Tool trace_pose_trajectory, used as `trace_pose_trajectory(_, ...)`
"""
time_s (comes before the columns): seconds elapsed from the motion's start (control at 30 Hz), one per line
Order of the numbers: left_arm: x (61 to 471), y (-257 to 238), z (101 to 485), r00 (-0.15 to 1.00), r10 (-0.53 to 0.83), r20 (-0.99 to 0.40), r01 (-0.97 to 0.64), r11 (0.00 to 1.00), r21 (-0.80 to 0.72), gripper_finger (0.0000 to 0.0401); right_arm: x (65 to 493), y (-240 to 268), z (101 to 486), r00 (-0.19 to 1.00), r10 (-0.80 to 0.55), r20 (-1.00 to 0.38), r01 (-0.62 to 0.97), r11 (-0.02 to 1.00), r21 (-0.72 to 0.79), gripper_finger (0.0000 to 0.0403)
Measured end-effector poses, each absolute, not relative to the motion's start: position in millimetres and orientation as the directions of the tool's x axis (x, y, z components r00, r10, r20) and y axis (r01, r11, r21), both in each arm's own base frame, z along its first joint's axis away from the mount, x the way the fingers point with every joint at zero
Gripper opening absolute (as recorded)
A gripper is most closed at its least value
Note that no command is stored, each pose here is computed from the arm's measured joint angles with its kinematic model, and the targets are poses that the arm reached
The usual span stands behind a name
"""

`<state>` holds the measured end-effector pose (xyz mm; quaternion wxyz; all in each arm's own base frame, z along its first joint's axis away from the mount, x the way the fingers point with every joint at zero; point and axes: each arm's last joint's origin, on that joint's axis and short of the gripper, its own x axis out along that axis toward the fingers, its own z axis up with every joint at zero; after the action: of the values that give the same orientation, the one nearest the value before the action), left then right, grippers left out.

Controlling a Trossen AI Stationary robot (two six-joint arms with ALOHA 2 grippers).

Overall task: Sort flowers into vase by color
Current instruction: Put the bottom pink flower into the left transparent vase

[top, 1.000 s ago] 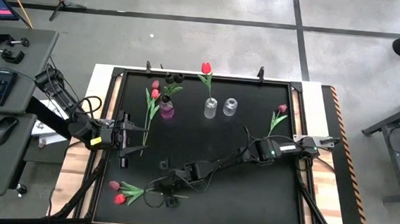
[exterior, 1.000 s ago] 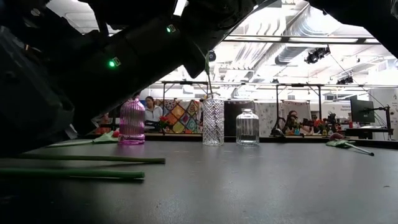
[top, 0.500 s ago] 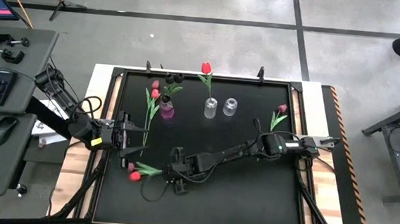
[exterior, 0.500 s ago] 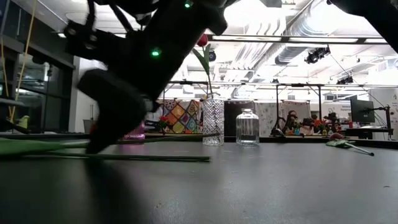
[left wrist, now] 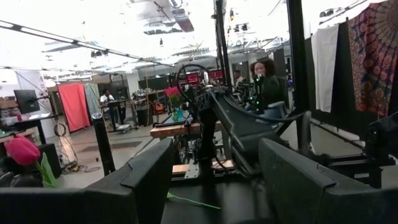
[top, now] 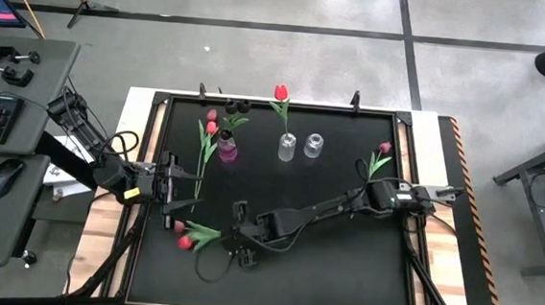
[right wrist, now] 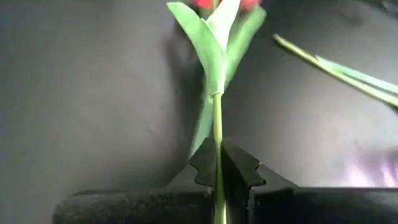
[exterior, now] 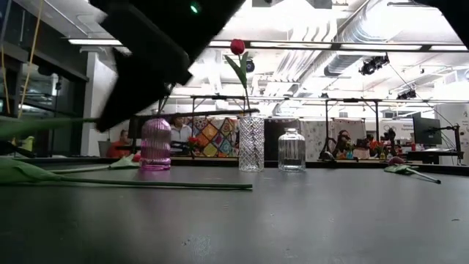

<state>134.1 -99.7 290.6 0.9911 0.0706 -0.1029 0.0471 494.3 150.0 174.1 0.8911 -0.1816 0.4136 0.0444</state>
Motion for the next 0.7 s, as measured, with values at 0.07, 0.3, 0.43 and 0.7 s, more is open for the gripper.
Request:
trace_pose_trajectory(0.07, 134.0, -99.9, 290.3, 0.975, 0.077, 0.208, -0.106, 0.985, 0.133, 0.0225, 483.3, 144.2, 175.3, 0.64, -0.106, -0.761, -0.194, 0.936, -0.294, 0.0)
trace_pose_trajectory(0.3, 131.7, -102.2, 291.0, 0.975, 0.059, 0.213, -0.09, 0.986, 0.137, 0.0225, 405.6, 121.2, 196.8, 0.712, -0.197, -0.673, 0.012, 0.963, -0.269, 0.0)
trace_pose_trajectory(0.43, 131.8, -101.7, 291.3, 0.975, 0.062, 0.215, -0.096, 0.984, 0.152, 0.0225, 347.4, 110.6, 205.5, 0.837, -0.226, -0.499, 0.164, 0.973, -0.165, 0.0)
trace_pose_trajectory(0.7, 138.2, -95.3, 290.9, 0.971, 0.099, 0.218, -0.135, 0.978, 0.156, 0.0225, 259.4, 100.6, 191.9, 0.951, -0.31, 0.019, 0.307, 0.948, 0.077, 0.0)
